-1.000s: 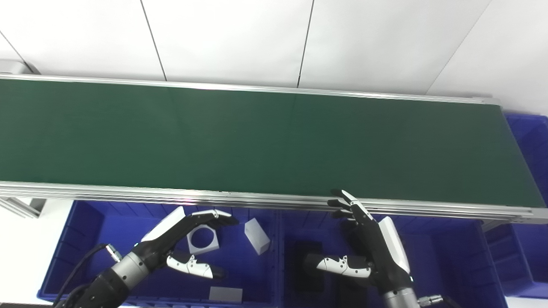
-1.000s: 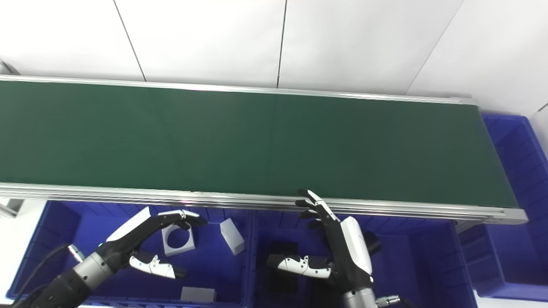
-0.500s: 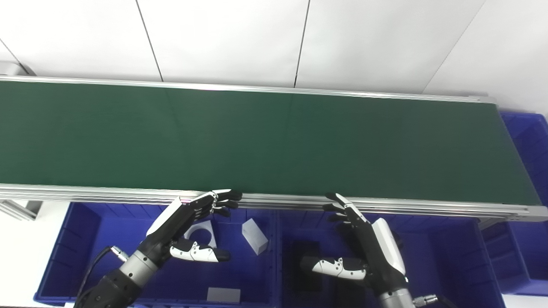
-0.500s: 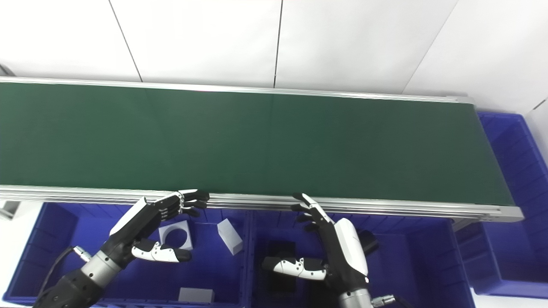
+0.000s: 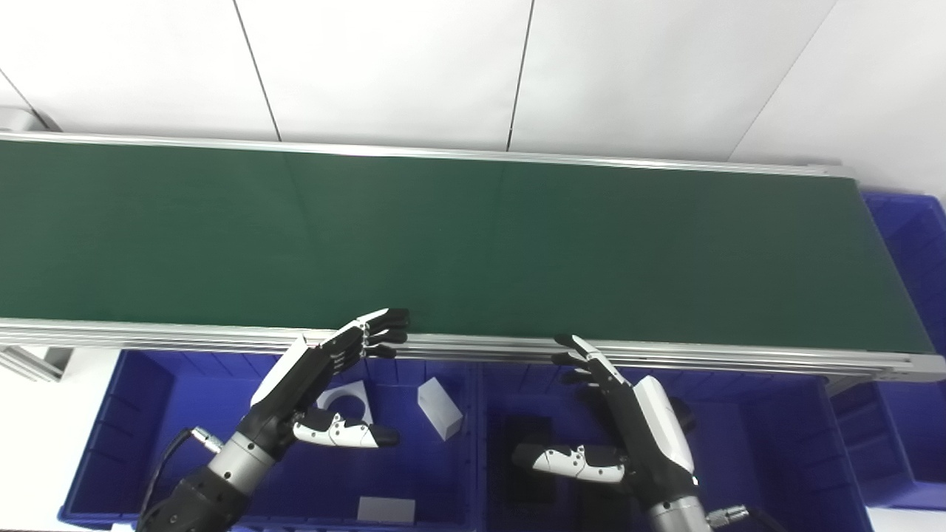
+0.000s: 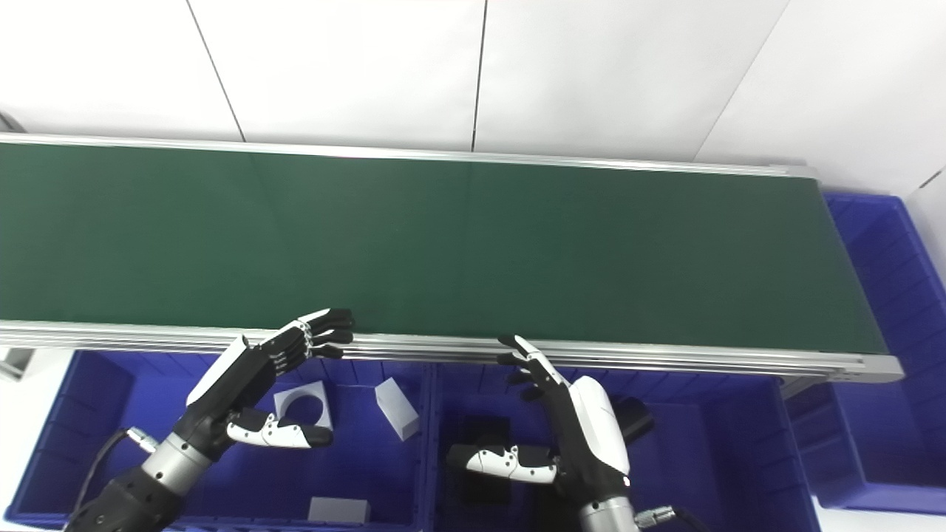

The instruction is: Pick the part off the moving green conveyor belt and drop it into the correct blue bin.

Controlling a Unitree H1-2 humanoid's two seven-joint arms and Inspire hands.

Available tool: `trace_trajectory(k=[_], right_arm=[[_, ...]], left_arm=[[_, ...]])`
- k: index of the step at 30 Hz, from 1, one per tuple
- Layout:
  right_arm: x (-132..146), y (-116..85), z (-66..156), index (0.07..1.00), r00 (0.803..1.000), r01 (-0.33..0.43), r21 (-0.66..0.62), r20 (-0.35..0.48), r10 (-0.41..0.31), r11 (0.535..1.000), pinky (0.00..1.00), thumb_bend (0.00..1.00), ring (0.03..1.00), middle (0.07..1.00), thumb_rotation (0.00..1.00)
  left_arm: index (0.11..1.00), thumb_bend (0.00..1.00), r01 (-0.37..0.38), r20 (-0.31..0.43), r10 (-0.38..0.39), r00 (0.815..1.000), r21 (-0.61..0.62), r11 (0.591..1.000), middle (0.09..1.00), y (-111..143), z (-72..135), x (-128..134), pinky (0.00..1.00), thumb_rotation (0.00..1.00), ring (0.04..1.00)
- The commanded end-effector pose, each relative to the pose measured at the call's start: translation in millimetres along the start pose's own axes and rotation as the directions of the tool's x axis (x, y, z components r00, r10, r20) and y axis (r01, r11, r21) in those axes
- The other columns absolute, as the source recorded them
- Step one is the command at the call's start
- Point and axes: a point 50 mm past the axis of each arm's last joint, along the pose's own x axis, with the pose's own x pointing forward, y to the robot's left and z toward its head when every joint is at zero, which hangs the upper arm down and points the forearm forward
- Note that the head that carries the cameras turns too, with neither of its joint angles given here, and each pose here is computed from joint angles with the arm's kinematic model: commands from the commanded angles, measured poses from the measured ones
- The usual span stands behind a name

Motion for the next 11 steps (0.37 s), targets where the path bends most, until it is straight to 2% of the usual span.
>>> trace_trajectory(k=[1,11], right_arm=[[1.9,-3.1,6.9,0.881,1.0,0.024,0.002,0.015,-0.025,1.0,0.64,0.87,0.732,0.798,0.44],[3.1,-2.6,6.3,0.881,0.999,0.028,0.005,0.016,-0.028,1.0,0.64,0.88,0.728,0.799,0.43]], left_arm=[[0.869,0.85,-0.023,0.057,0.022,0.998,0.015,1.0,0.867,0.9,5.5,1.1,0.75,0.33,0.817],[0.866,0.85,-0.009,0.05,0.007,0.999,0.035,0.999,0.868,1.7,3.9,0.7,0.75,0.32,0.816]])
